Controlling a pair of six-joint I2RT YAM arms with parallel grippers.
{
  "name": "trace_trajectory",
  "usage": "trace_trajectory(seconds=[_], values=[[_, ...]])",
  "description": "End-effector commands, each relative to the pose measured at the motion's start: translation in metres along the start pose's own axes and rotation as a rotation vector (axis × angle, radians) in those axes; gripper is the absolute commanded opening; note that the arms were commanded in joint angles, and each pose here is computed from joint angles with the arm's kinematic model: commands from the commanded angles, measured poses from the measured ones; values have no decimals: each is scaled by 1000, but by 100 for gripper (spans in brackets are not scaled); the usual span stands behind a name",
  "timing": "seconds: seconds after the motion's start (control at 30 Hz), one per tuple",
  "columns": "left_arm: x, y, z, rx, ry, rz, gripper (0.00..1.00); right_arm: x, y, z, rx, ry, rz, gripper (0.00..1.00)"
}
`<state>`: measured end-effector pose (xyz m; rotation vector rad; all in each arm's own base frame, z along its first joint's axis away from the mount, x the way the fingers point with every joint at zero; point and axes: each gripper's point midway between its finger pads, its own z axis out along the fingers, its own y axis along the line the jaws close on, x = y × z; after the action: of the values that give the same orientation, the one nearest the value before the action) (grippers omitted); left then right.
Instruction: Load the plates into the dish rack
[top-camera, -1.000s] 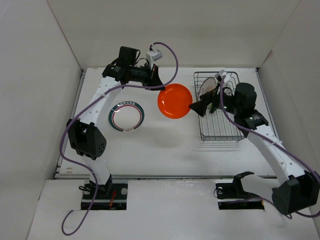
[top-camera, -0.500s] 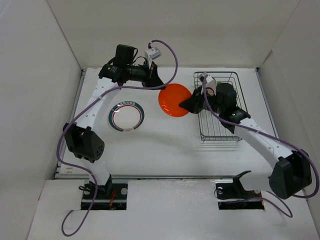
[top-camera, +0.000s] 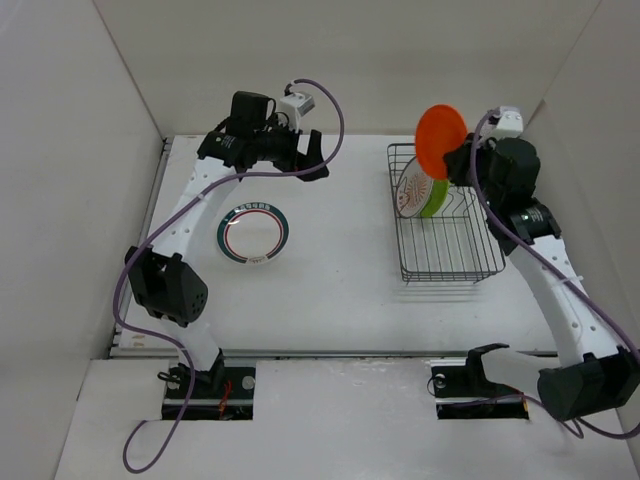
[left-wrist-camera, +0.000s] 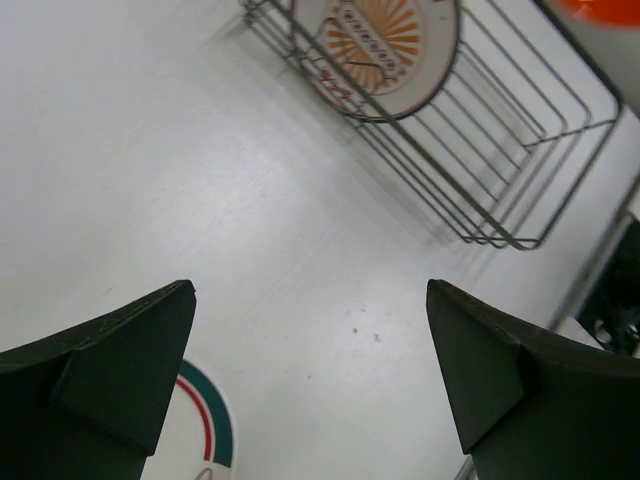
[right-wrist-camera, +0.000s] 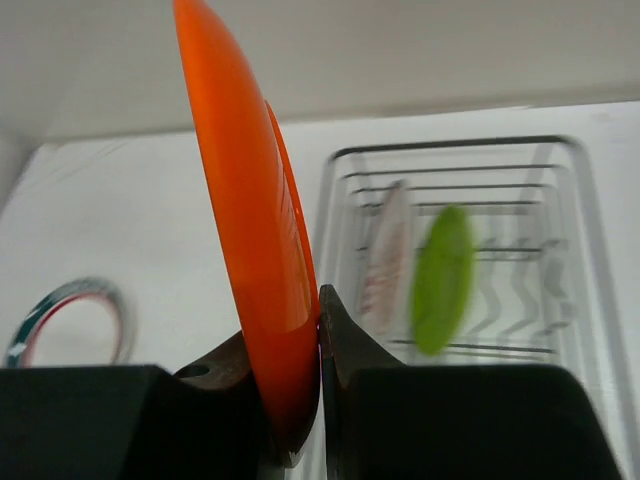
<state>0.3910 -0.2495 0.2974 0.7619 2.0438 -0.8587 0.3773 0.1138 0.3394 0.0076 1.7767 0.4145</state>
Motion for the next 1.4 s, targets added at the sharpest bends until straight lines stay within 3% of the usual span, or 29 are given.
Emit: trace_trajectory(seconds=[0.0, 0.13, 0.27, 0.63, 1.17, 1.27, 1.37], values=[[-10, 31, -2, -179, -26, -11, 100, -39, -80, -27, 368, -81, -69, 0], [-8, 36, 3, -188, -17, -16, 100, -52, -127, -32, 495, -120, -94, 0], [-3, 37, 11, -188, 2, -20, 100, -43, -153, -17, 533, -70, -126, 1], [7, 44, 18, -198, 27, -34, 100, 13, -180, 42, 522, 96, -95, 3], [7, 42, 19, -189, 27, -34, 100, 63, -190, 73, 493, 208, -45, 3], [7, 41, 17, -189, 27, -34, 100, 71, -190, 75, 488, 226, -33, 7], [7, 41, 17, -189, 27, -34, 100, 71, -190, 75, 488, 226, -33, 23]])
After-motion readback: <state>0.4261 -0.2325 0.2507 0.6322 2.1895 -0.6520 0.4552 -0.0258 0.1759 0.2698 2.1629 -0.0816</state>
